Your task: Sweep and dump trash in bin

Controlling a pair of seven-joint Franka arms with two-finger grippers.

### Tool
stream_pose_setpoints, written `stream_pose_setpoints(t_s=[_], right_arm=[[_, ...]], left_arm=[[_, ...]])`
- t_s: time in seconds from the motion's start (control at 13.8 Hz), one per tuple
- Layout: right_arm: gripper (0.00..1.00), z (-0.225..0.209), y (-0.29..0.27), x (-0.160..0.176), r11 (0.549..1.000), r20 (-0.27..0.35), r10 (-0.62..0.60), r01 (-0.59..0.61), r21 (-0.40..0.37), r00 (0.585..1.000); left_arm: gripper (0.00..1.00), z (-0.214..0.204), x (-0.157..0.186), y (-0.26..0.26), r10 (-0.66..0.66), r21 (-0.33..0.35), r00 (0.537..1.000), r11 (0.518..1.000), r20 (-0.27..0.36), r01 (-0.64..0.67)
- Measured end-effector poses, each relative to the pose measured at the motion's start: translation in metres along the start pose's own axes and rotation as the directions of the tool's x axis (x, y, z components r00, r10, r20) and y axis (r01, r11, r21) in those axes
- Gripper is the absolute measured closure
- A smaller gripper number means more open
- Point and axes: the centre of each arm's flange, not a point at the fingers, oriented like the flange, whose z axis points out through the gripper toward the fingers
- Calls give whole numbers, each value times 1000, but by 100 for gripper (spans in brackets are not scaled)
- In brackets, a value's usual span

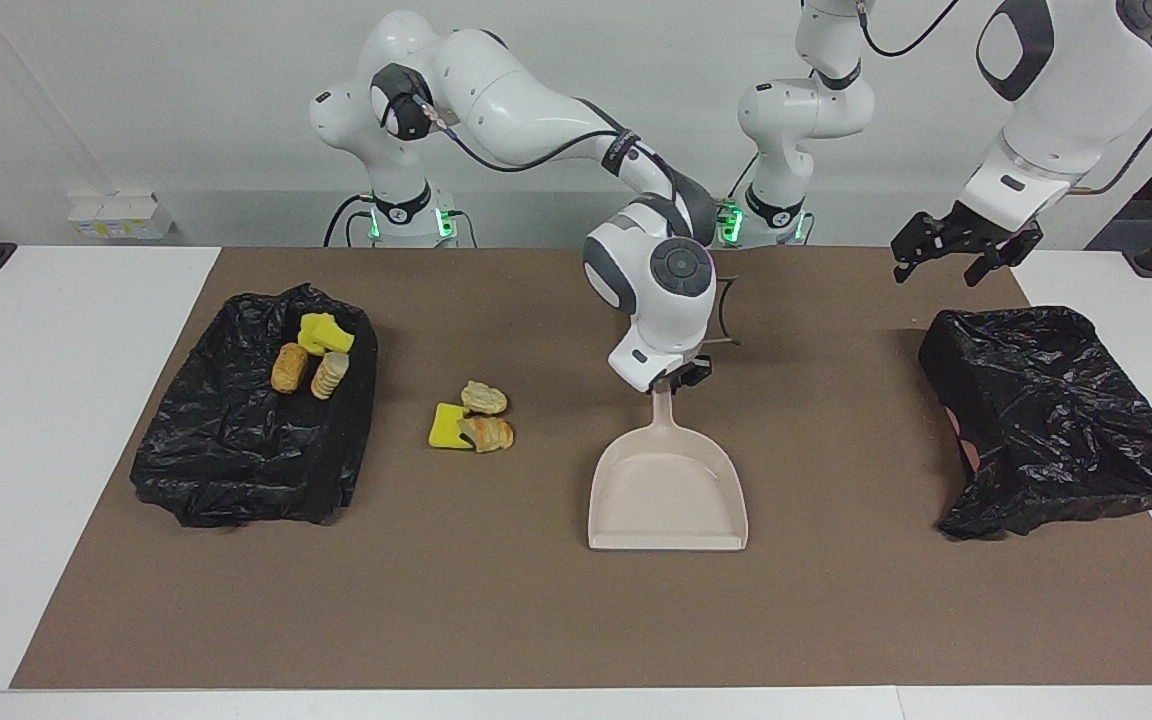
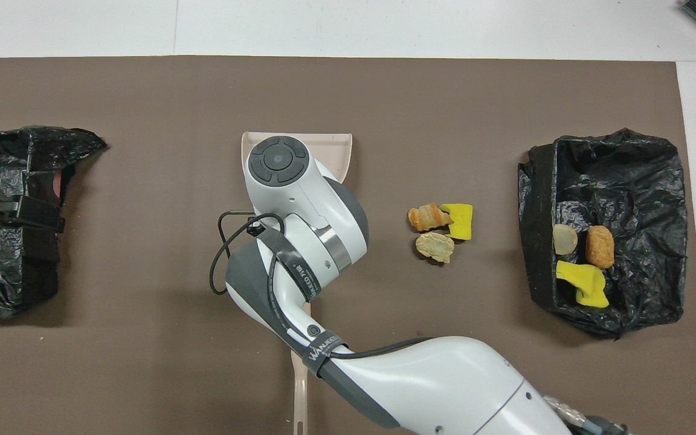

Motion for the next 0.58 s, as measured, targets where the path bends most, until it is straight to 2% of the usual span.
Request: stream_pose_setpoints(t_s=[0.29,0.58], right_arm=[[1,-61,12,-46,999,43,-27,28,-24,999],[0,-33,4,-125,992,109,-95,103,-69,989]], left_arm=[[0,10,8,26,48,4,999,999,-10,-48],[0,42,31,62,111,7,993,994,-27,-111]])
